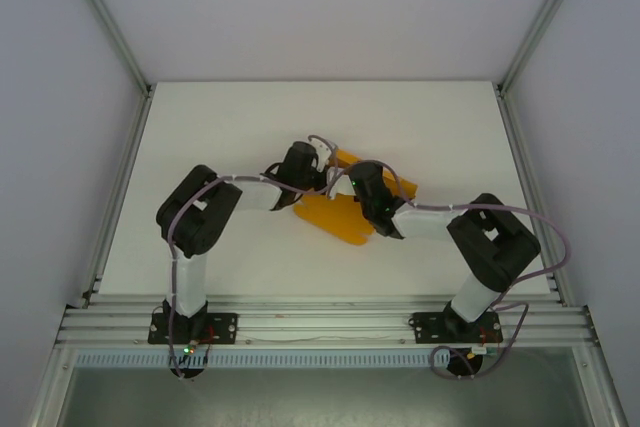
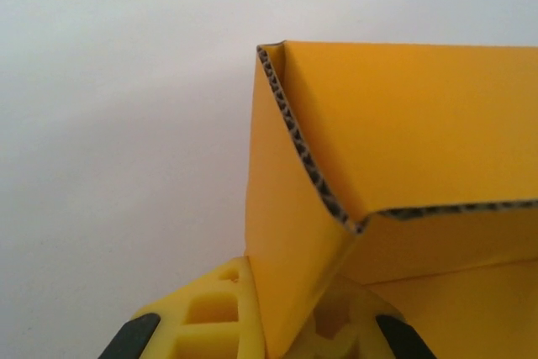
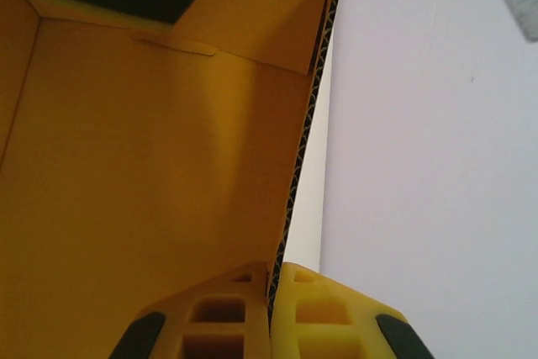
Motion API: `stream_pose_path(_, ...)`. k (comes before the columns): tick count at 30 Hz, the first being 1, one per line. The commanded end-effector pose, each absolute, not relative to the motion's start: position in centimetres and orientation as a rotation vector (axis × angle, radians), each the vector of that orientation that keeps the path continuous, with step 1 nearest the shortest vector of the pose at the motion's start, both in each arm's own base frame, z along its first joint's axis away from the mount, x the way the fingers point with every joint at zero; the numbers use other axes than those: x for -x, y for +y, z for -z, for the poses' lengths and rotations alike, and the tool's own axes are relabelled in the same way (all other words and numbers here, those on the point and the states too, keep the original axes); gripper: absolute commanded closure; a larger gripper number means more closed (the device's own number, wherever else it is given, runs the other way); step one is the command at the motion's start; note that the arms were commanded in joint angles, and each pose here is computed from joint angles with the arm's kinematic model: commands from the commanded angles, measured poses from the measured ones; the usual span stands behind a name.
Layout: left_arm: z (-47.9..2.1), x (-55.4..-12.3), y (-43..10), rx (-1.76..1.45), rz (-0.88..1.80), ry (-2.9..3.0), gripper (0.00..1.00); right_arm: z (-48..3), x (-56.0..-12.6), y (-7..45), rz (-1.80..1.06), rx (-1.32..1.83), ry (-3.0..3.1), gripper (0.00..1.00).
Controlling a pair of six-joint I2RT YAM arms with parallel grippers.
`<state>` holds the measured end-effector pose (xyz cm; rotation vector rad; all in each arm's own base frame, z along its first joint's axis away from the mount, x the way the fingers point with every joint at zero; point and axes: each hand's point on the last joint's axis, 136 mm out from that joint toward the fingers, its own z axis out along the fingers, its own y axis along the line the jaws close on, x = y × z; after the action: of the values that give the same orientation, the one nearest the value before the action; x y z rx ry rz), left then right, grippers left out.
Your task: Assemble paper box
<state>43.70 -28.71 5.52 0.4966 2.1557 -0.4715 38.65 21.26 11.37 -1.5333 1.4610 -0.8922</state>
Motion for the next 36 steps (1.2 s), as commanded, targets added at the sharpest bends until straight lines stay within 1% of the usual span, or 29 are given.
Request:
stream_pose_path(1, -1.7, -44.4, -24.7, -0.222, 0.220, 2.261, 1.00, -6.0, -34.4, 24.4, 0.660, 1.797, 1.401, 1.00)
stream_pose_path(4, -1.3, -44.3, -23.0, -0.129, 0.149, 2.254, 1.00, -6.0, -34.2, 24.1, 0.649, 1.781, 1.423, 1.00)
stream_pose_path(7, -1.2, -44.0, -23.7, -0.207, 0.167, 2.270, 1.00, -6.5, -34.4, 24.2, 0.636, 1.732, 1.450, 1.00)
stream_pose_path(8, -1.2, -43.7, -24.3, -0.251, 0.206, 2.266, 1.00, -6.7, -34.6, 24.2, 0.633, 1.712, 1.457, 0.98)
stream_pose_path(12, -1.9, -42.4, -26.2, -0.383, 0.340, 2.245, 1.00, -7.8, -35.7, 23.7, 0.637, 1.624, 1.524, 0.82)
stream_pose_path(14, -2.2, -41.8, -26.4, -0.415, 0.365, 2.228, 1.00, -8.5, -36.0, 23.1, 0.623, 1.587, 1.552, 0.71)
stream_pose_path(16, -2.5, -41.4, -26.5, -0.446, 0.388, 2.215, 1.00, -9.4, -36.3, 22.5, 0.620, 1.537, 1.582, 0.65)
stream_pose_path(17, -2.5, -41.2, -26.4, -0.452, 0.388, 2.221, 1.00, -9.8, -36.5, 22.0, 0.623, 1.514, 1.599, 0.51)
stream_pose_path(18, -2.5, -41.0, -26.5, -0.463, 0.396, 2.226, 1.00, -10.2, -36.5, 21.7, 0.623, 1.491, 1.613, 0.49)
stream_pose_path(21, -2.7, -40.6, -26.5, -0.488, 0.421, 2.225, 1.00, -11.4, -36.9, 20.1, 0.638, 1.419, 1.657, 0.48)
stream_pose_path(24, -3.0, -40.2, -26.8, -0.515, 0.447, 2.221, 1.00, -12.0, -37.2, 19.0, 0.663, 1.385, 1.662, 0.51)
stream_pose_path(26, -2.9, -40.1, -26.9, -0.524, 0.446, 2.228, 1.00, -12.0, -37.3, 18.7, 0.667, 1.379, 1.669, 0.62)
stream_pose_path(28, -2.8, -40.2, -26.8, -0.524, 0.440, 2.236, 1.00, -12.0, -37.5, 18.8, 0.663, 1.377, 1.670, 0.78)
stream_pose_path(29, -2.7, -40.2, -26.8, -0.518, 0.437, 2.242, 1.00, -12.0, -37.6, 18.9, 0.668, 1.385, 1.665, 0.82)
stream_pose_path(30, -2.8, -40.4, -26.7, -0.509, 0.433, 2.243, 1.00, -11.7, -37.5, 18.9, 0.669, 1.393, 1.666, 0.84)
stream_pose_path(32, -2.7, -40.3, -26.9, -0.514, 0.445, 2.246, 1.00, -11.2, -37.7, 18.8, 0.684, 1.413, 1.674, 0.85)
stream_pose_path(34, -2.6, -40.5, -26.9, -0.500, 0.446, 2.249, 1.00, -10.7, -37.8, 18.8, 0.687, 1.426, 1.679, 0.94)
stream_pose_path(36, -2.4, -40.8, -26.8, -0.479, 0.428, 2.266, 1.00, -10.4, -37.7, 19.0, 0.677, 1.441, 1.674, 1.00)
